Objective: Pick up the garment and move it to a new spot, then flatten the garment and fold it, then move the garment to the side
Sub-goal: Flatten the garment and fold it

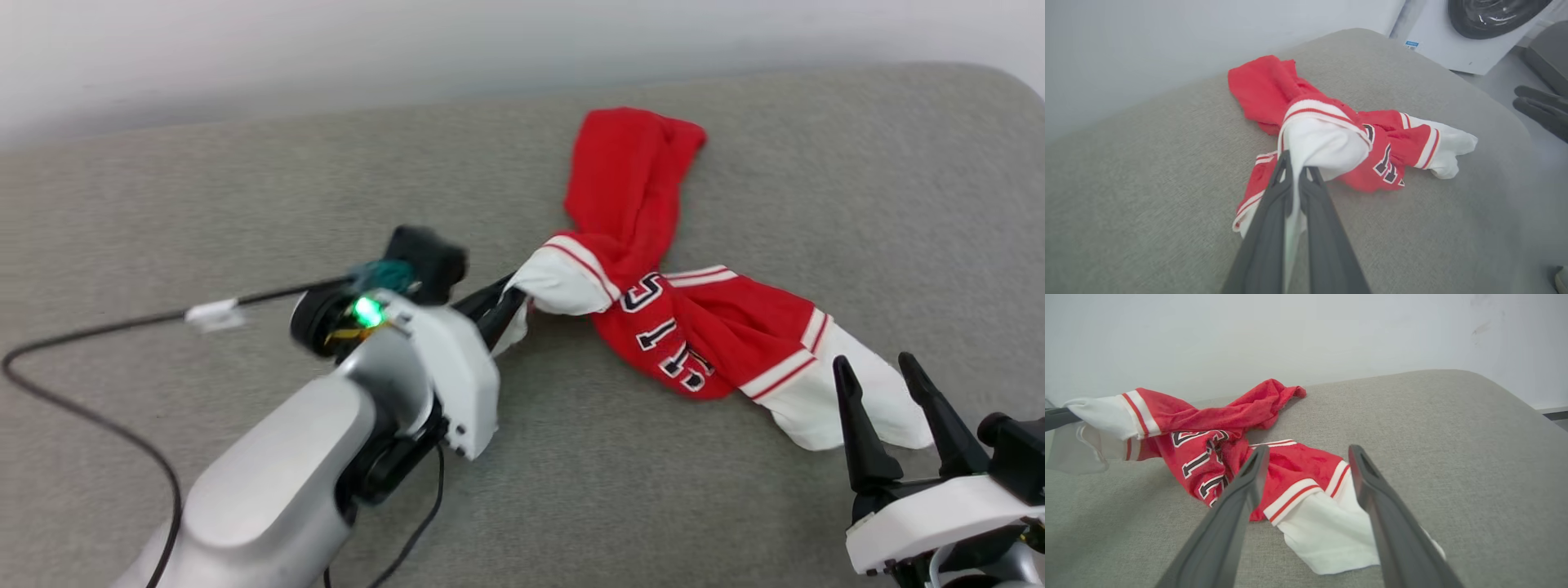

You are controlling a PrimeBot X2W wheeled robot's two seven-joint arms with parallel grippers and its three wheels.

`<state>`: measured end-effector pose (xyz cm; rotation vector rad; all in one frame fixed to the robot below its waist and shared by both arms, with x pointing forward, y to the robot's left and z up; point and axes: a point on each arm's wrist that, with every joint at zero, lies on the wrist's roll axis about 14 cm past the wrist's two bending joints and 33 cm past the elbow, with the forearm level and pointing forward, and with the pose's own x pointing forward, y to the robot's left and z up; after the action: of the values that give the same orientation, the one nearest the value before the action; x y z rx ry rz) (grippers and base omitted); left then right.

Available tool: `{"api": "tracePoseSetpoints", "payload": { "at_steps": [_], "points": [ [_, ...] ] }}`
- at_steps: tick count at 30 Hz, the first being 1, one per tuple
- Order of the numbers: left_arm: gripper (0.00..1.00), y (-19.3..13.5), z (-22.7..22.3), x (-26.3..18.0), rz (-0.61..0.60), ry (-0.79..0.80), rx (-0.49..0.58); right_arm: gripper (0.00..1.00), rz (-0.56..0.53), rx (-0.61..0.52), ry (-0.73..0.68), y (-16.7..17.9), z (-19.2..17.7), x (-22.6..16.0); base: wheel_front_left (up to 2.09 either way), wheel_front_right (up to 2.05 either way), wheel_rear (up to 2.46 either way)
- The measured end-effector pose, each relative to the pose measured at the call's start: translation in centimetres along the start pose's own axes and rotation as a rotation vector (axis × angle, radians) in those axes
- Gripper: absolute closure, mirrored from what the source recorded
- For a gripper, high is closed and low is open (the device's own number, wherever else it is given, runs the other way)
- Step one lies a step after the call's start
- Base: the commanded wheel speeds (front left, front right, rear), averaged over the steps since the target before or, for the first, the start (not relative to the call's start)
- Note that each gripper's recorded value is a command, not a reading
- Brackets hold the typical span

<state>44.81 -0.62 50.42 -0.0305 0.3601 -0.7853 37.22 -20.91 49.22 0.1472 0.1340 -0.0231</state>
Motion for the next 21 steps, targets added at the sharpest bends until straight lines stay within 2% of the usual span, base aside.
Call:
{"api": "tracePoseSetpoints", "payload": {
  "at_steps": [7,11,15,18,21],
  "points": [
    [1.00,3.5,-3.8,-7.3,0.253,-0.060,-0.271,0.00,0.087,0.000,0.016,2.8,0.1,0.7,0.00,0.00,0.00],
    [1.00,5.2,-8.6,-11.8,0.428,-0.031,-0.446,0.00,0.131,-0.006,0.010,4.2,0.5,1.1,0.00,0.00,0.00],
    [1.00,5.3,-13.0,-15.4,0.559,0.004,-0.600,0.00,0.149,-0.011,0.003,4.8,0.9,1.2,0.00,0.00,0.00],
    [1.00,5.7,-15.5,-17.3,0.636,0.042,-0.659,0.00,0.150,-0.013,0.009,4.8,0.8,1.1,0.00,0.00,0.00],
    [1.00,6.2,-16.5,-18.2,0.666,0.065,-0.657,0.00,0.152,-0.014,0.007,4.9,0.9,1.2,0.00,0.00,0.00]
  ]
}}
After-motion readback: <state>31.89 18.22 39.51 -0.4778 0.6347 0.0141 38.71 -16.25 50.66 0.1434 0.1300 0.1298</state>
